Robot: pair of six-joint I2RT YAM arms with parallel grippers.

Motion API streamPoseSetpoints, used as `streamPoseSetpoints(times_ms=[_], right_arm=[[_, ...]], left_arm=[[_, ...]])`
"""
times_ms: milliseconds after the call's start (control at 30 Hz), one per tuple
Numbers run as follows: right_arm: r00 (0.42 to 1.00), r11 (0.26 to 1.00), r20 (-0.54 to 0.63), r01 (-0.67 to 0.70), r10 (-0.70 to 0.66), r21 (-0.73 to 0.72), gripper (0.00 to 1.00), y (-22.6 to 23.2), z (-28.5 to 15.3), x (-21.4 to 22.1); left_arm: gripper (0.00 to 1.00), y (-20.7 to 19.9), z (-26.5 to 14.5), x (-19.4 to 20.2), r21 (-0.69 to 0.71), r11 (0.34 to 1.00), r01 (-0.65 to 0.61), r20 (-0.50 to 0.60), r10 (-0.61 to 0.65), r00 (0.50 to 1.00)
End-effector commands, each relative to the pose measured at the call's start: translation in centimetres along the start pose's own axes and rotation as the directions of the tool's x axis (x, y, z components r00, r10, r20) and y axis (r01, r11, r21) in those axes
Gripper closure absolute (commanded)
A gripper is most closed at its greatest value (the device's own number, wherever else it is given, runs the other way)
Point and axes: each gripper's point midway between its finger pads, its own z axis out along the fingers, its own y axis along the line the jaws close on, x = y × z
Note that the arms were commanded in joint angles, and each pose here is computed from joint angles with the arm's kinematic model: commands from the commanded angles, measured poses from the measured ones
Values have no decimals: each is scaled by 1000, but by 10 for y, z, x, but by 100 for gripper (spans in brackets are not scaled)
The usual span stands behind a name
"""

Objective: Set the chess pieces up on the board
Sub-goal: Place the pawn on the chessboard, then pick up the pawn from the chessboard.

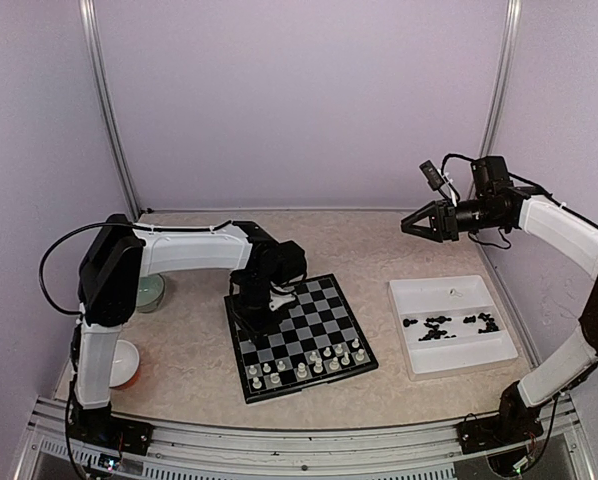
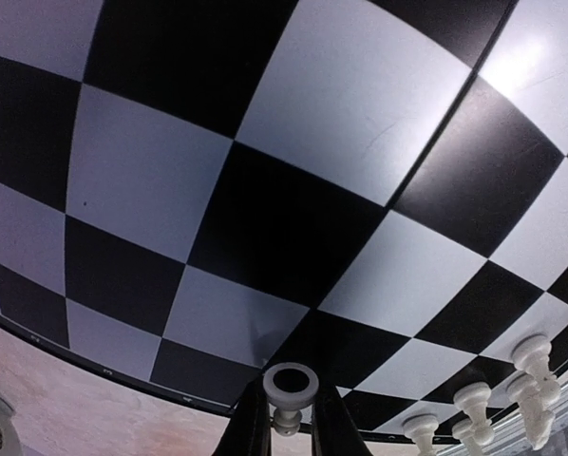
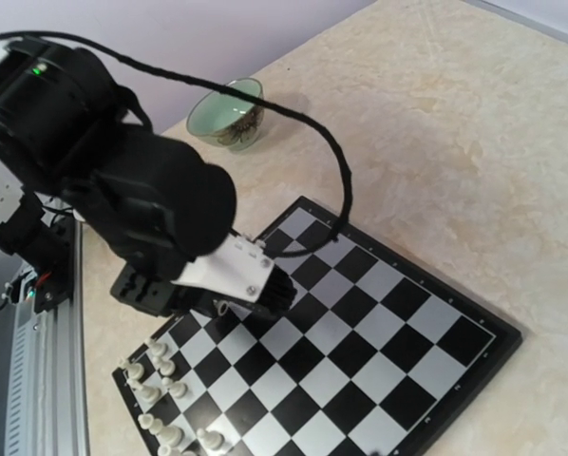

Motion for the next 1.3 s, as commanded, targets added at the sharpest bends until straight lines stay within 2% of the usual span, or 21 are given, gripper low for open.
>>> streamPoseSetpoints(times_ms=[0,133,267,500,633,733,800,867,967,1033,1100,1267], right_arm=[[1000,1000,1,20,-20,1,63,5,1,0],[1000,1000,-1,14,-14,1,63,3,2,1],[1000,1000,-3,9,-9,1,62,2,2,2],[1000,1000,-6,7,-7,5,62,1,2,3],[1000,1000,-9,17,-17,4,62,2,2,4],[1000,1000,-16,22,-22,4,62,1,3,5],[1000,1000,-19,23,-23,6,62,0,3,5],[999,1000,-21,27,-26,8,62,0,4,5],[999,1000,-24,27,-27,13,62,-2,4,5],[999,1000,-27,27,-26,13,62,-2,5,5],[999,1000,-27,27,-27,14,62,-2,5,5],[999,999,-30,28,-27,19,62,-2,5,5]], left_arm=[[87,5,6,-1,-23,1000,-10,-30,10,1000],[70,9,4,-13,-45,999,-8,-3,8,1000],[58,10,-4,-23,-55,998,-4,39,6,999],[56,10,-20,-25,-64,998,29,105,-22,994],[56,4,-38,-24,-21,998,57,224,-51,973],[53,2,-55,-23,1,997,82,357,-77,931],[53,1,-63,-24,30,993,113,458,-114,882],[52,-7,-81,-32,96,987,130,596,-162,787],[53,-21,-99,-28,150,983,109,720,-184,669],[54,-25,-99,-23,161,982,103,759,-190,623],[57,-20,-94,-19,160,980,119,770,-199,606],[60,-15,-73,-14,128,985,115,760,-172,627]])
